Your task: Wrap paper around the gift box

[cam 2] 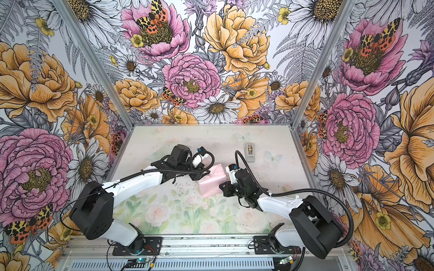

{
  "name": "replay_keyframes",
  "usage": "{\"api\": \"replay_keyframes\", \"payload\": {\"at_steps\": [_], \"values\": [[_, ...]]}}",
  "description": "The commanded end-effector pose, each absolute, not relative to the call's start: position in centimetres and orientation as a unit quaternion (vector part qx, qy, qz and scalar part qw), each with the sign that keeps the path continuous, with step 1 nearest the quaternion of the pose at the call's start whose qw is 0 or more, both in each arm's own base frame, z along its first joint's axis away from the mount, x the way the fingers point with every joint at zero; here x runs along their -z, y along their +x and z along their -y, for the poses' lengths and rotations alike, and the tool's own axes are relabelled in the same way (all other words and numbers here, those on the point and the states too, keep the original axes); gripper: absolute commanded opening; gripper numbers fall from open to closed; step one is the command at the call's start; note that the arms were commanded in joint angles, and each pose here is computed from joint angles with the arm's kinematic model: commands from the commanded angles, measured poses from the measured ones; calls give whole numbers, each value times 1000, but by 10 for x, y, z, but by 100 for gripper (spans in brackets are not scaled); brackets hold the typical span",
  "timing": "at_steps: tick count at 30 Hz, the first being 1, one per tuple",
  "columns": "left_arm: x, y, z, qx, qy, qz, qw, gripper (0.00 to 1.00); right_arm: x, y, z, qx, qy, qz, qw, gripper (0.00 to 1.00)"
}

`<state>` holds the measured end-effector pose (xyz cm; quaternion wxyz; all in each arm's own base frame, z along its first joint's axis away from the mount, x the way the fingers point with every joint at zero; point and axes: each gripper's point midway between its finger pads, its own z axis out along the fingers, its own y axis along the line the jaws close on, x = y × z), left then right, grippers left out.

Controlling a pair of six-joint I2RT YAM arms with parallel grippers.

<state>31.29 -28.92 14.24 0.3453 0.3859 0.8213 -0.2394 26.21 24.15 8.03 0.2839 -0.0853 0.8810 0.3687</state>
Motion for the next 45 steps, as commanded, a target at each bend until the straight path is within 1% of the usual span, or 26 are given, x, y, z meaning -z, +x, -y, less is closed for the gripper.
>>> {"api": "replay_keyframes", "payload": {"at_steps": [1,6,9,11,13,15,18,20,22,23,26,32,45], "values": [[-107,306,263,190,361,-867,287,55,-107,293,-248,-379,-105,-860,326,8],[-108,314,259,171,349,-873,296,55,-110,317,-245,-381,-103,-857,330,8],[-111,317,258,167,341,-875,300,56,-115,330,-242,-388,-93,-854,334,12],[-114,318,256,163,335,-876,305,55,-125,332,-240,-394,-88,-850,338,20],[-116,320,254,158,328,-878,310,56,-140,328,-238,-399,-75,-848,341,31],[-117,320,253,154,325,-879,313,56,-152,323,-233,-398,-47,-851,339,40],[-117,320,253,155,325,-878,316,56,-159,310,-223,-377,10,-869,322,49],[-116,320,254,157,326,-877,317,56,-162,304,-223,-381,37,-869,313,54],[-116,321,255,160,325,-877,316,56,-163,299,-227,-383,57,-870,306,67],[-116,320,256,161,326,-876,315,55,-162,298,-229,-379,62,-872,304,70],[-115,320,257,163,326,-876,317,56,-158,297,-239,-369,65,-878,296,71],[-116,317,258,163,328,-874,318,56,-163,301,-262,-379,55,-879,283,71],[-116,314,260,159,337,-870,322,55,-148,303,-277,-368,57,-893,254,69]]}}
